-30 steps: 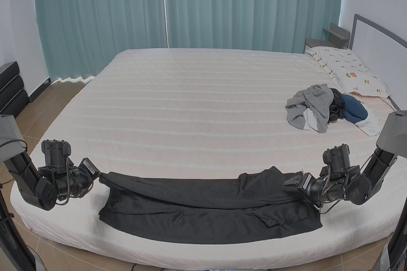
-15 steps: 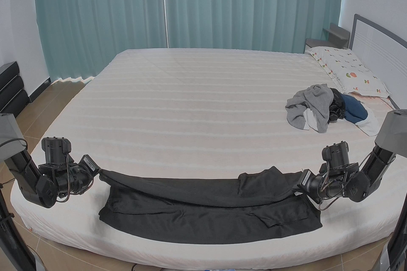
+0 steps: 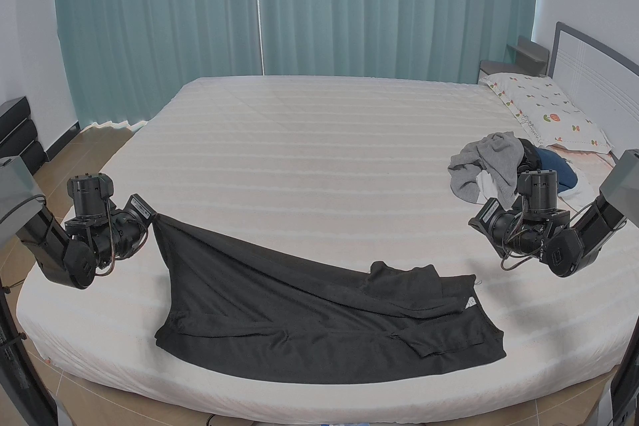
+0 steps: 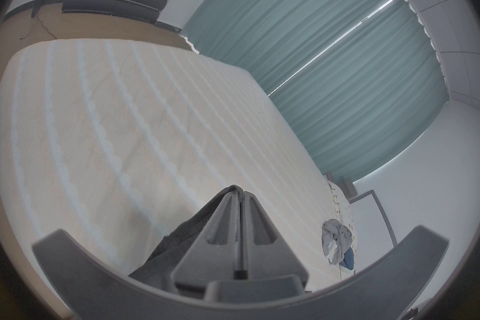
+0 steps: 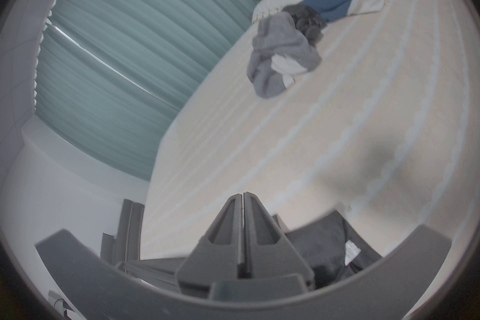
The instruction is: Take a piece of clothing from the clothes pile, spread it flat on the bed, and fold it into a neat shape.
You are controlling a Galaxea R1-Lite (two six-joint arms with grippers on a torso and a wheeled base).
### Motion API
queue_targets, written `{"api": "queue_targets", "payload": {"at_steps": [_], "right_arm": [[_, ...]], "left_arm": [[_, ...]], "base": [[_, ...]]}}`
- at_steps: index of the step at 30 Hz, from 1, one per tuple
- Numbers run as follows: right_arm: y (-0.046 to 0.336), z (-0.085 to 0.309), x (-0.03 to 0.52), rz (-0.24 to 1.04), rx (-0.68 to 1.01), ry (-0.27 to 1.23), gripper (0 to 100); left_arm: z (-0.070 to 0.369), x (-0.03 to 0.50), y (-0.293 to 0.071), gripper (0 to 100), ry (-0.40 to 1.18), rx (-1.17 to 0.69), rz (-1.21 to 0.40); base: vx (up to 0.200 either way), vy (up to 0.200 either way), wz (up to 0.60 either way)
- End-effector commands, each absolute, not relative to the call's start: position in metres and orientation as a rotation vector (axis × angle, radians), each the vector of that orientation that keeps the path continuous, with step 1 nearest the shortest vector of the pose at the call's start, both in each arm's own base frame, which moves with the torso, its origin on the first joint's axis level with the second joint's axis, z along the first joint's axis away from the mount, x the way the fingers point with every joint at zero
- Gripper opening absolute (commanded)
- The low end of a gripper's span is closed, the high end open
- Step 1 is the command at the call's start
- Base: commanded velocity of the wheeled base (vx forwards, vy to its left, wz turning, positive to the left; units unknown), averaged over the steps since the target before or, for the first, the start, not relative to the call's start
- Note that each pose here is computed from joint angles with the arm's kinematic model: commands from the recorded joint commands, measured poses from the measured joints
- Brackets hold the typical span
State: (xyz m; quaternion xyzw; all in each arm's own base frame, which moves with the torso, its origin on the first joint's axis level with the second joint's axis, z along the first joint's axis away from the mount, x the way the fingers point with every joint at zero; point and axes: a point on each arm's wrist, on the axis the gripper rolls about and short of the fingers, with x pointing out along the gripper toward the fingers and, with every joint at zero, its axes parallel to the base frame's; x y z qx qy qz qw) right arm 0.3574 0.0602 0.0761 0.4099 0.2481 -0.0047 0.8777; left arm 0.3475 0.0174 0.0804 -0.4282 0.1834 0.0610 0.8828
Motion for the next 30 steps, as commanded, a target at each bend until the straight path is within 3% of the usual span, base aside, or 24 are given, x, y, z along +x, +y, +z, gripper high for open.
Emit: {"api": "queue_targets", "payload": {"at_steps": [1, 8, 9, 14, 30], "right_arm": [[0.057, 0.065, 0.34, -0.003, 0.857, 0.552, 0], [0.057, 0.045, 0.312, 0.078, 0.834, 0.735, 0], [0.057, 0.043, 0.31, 0.079, 0.827, 0.752, 100], [0.061, 0.034, 0.3, 0.09, 0.792, 0.85, 100], [0.094, 0.027, 0.298, 0.133, 0.697, 0.912, 100]], "left_arm": [[0.068, 0.34, 0.019, 0, 0.389, -0.894, 0.142], [0.061, 0.33, 0.009, 0, 0.438, -0.881, 0.134], [0.06, 0.329, 0.009, 0, 0.443, -0.881, 0.135], [0.059, 0.327, 0.005, 0, 0.455, -0.877, 0.128], [0.053, 0.32, -0.001, 0, 0.49, -0.871, 0.129]], "base": [[0.0, 0.0, 0.0], [0.0, 0.0, 0.0], [0.0, 0.0, 0.0], [0.0, 0.0, 0.0], [0.0, 0.0, 0.0]]}}
